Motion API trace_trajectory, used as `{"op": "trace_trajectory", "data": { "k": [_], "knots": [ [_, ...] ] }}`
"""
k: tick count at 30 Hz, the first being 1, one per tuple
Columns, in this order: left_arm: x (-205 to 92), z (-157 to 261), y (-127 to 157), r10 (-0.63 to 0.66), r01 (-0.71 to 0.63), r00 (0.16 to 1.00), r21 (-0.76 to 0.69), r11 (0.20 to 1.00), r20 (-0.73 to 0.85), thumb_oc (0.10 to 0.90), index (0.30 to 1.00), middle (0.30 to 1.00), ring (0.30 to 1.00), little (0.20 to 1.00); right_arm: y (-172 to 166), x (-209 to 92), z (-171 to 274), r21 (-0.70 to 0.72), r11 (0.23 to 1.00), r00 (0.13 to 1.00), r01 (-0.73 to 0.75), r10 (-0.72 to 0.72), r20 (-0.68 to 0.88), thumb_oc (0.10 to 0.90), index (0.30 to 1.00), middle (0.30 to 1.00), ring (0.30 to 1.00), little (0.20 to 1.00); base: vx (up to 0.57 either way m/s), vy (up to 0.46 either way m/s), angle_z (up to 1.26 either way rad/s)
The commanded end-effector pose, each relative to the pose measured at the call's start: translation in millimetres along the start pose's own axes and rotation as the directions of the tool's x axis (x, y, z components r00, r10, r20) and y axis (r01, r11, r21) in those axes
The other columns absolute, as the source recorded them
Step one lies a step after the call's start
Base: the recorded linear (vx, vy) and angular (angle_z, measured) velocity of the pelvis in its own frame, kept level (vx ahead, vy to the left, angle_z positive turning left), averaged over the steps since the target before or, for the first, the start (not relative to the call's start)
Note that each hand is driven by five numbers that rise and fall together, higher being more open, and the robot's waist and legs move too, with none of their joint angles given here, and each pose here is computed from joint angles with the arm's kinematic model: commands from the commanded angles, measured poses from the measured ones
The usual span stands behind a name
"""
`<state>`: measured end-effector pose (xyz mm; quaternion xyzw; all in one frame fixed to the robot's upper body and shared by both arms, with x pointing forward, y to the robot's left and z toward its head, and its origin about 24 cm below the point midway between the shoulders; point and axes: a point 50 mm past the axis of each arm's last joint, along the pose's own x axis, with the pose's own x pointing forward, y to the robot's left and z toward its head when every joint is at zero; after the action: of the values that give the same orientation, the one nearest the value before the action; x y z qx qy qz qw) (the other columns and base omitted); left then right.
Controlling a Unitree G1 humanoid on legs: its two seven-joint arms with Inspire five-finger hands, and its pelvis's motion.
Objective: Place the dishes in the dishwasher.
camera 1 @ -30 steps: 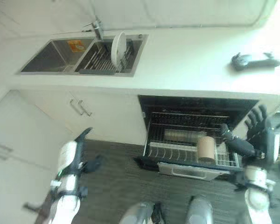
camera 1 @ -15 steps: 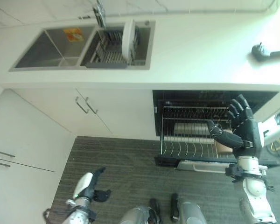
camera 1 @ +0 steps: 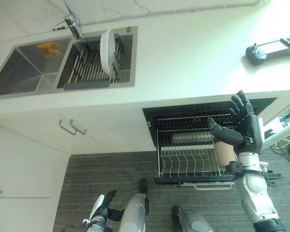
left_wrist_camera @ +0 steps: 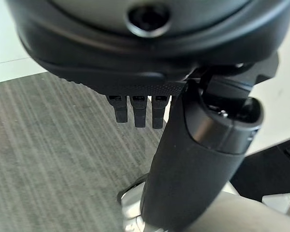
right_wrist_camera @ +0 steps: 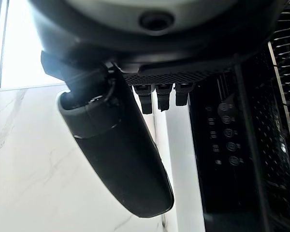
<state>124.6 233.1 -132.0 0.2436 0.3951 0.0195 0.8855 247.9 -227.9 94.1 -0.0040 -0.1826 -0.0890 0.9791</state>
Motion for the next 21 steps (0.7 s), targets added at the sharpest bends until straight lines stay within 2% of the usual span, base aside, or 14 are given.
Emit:
{"op": "trace_trajectory", "data": {
  "k": [1,5,7,12,14,17,21],
  "knots": [
    [-3,0,-3,-0.025,0.026,1.000,-0.189,0.982,0.008,0.800,0.900,0.900,0.900,0.900,2,20,52,-0.027,0.999,0.958,-0.045,0.051,0.282,0.800,0.900,0.900,0.900,0.900,0.21,0.419,-0.59],
    [0,-3,-15,-0.133,0.113,0.990,-0.297,0.948,-0.049,0.800,0.900,0.900,0.900,0.900,-7,20,57,0.002,1.000,0.956,0.011,-0.011,0.294,0.800,0.900,0.900,0.900,0.900,0.14,0.374,-0.40],
    [1,1,-18,-0.145,0.126,0.989,-0.311,0.942,-0.041,0.800,0.900,0.900,0.900,0.900,-10,20,59,0.007,1.000,0.952,0.023,-0.024,0.306,0.800,0.900,0.900,0.900,0.900,0.09,0.345,-0.14],
    [3,1,-11,-0.115,0.097,0.992,-0.299,0.949,-0.044,0.800,0.900,0.900,0.900,0.900,-15,22,68,0.036,0.999,0.937,0.038,-0.048,0.347,0.800,0.900,0.900,0.900,0.900,0.03,0.272,-0.25],
    [2,-6,-3,-0.073,0.046,0.994,-0.314,0.948,-0.076,0.800,0.900,0.900,0.900,0.900,-9,27,71,0.058,0.998,0.931,0.005,-0.026,0.364,0.800,0.900,0.900,0.900,0.900,-0.05,0.204,-0.52],
    [3,-9,6,-0.020,-0.007,0.996,-0.303,0.953,-0.088,0.800,0.900,0.900,0.900,0.900,2,33,76,0.079,0.997,0.919,-0.017,-0.016,0.395,0.800,0.900,0.900,0.900,0.900,-0.11,0.047,-1.12],
    [2,-17,14,0.024,-0.066,0.992,-0.342,0.938,-0.127,0.800,0.900,0.900,0.900,0.900,15,44,80,0.083,0.995,0.906,-0.050,0.011,0.423,0.800,0.900,0.900,0.900,0.900,-0.09,-0.128,-0.44]
  ]
}}
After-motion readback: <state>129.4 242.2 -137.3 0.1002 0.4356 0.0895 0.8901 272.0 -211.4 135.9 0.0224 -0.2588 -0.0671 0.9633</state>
